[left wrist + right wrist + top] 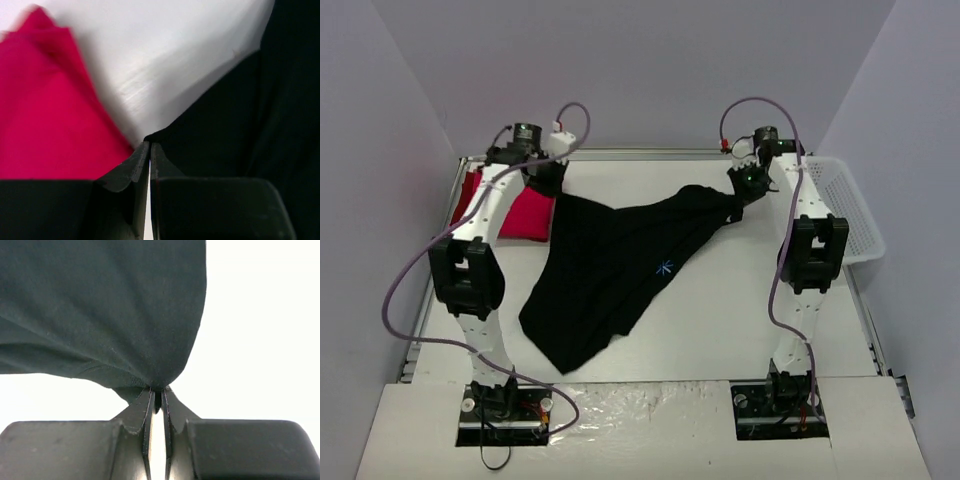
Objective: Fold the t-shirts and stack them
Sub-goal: Flatten out the tshirt
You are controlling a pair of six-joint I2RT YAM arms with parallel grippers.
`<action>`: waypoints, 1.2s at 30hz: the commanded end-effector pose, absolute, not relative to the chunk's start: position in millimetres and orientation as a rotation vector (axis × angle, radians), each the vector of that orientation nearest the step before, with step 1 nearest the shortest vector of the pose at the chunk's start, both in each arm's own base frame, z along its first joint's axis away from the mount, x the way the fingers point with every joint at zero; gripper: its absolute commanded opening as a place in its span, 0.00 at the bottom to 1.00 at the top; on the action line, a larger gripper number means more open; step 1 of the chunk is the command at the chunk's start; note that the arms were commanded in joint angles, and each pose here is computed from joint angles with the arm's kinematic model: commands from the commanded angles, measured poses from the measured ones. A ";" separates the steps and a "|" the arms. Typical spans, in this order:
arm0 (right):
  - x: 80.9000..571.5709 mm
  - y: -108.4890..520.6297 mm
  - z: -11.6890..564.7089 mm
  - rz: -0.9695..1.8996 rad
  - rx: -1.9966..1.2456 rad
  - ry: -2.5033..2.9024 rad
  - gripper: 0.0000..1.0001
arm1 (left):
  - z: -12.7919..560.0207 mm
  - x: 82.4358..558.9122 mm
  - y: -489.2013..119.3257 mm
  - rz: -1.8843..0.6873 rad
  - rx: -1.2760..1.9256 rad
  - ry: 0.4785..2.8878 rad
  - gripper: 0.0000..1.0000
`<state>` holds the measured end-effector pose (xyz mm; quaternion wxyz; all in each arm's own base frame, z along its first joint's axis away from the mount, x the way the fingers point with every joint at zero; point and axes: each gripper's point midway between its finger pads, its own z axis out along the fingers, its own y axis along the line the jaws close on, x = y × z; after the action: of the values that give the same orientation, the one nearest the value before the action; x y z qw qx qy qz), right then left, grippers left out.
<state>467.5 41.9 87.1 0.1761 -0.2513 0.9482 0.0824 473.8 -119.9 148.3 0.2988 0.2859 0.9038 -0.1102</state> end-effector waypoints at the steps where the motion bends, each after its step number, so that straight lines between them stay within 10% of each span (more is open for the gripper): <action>1: 478.5 26.2 182.8 0.118 -0.607 2.509 0.00 | 255.8 462.5 -98.7 -0.224 0.655 2.226 0.02; 23: 371.9 -25.7 264.2 0.091 -0.533 2.351 0.00 | 357.1 302.0 -13.6 -0.048 0.380 2.026 0.02; 36: 370.8 -85.2 293.5 0.032 -0.332 2.216 0.00 | 375.6 308.2 21.0 0.000 0.156 1.971 0.02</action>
<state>353.4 -76.7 274.0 0.3895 -0.1404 0.9098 0.0291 290.4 9.3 363.0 0.5292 0.0990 0.8426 -0.0112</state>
